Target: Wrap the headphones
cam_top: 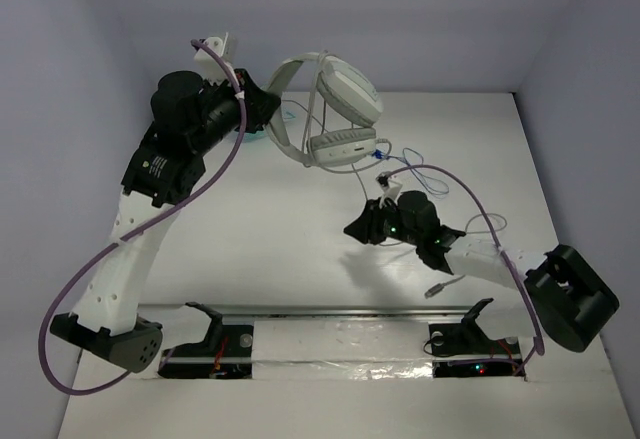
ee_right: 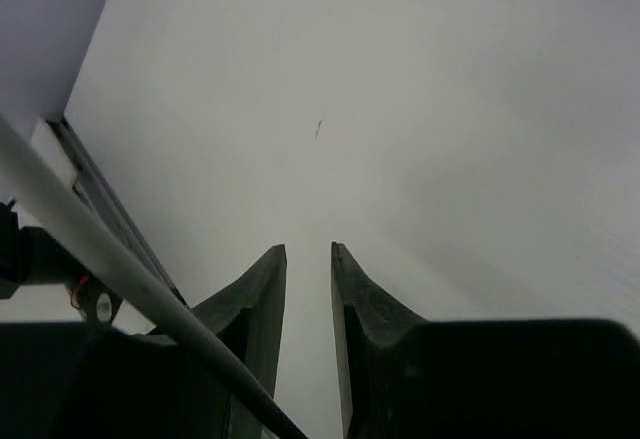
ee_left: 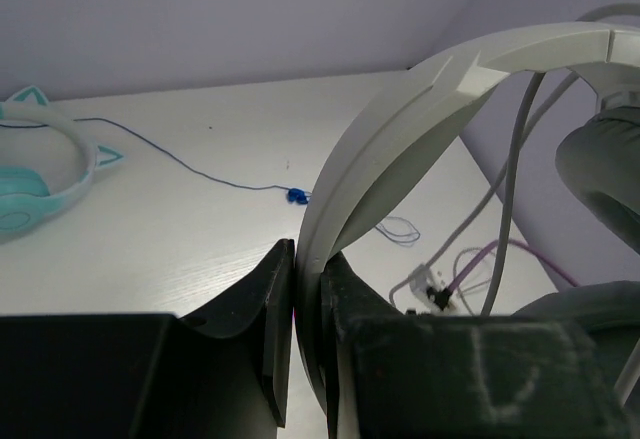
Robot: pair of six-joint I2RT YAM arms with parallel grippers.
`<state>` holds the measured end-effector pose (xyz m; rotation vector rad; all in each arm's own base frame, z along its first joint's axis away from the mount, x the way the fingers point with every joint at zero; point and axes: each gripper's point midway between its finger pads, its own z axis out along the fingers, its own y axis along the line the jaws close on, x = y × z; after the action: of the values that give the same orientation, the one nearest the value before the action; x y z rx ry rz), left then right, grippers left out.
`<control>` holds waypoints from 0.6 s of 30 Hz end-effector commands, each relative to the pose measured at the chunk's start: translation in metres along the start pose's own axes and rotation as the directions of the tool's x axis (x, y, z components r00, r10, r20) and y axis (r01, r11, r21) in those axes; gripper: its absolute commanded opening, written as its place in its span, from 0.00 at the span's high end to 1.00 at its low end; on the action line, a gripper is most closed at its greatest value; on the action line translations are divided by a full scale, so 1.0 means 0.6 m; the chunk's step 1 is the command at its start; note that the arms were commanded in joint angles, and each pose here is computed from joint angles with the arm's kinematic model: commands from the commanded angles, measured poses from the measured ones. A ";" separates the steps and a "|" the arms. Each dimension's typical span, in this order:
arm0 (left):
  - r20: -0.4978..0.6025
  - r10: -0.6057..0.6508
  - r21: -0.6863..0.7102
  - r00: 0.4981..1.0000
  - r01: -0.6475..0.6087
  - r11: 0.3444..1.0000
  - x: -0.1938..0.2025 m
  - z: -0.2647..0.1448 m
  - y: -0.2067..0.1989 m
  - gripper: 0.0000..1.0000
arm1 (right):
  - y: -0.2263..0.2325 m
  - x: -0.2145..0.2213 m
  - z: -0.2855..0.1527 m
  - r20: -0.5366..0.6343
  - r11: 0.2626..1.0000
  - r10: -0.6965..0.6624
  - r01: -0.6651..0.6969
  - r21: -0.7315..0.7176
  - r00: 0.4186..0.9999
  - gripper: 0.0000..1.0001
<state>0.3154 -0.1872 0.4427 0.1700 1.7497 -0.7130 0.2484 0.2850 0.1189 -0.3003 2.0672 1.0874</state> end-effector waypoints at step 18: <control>0.316 -0.198 -0.217 0.928 0.274 0.937 -0.031 0.046 0.115 1.00 | 0.221 0.114 0.023 -0.155 0.986 -0.126 0.107 -0.125 0.980 1.00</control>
<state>0.3671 -0.1572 0.3830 -0.1899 1.7798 -0.6109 0.1402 0.3691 0.1195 -0.5874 2.1448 1.1546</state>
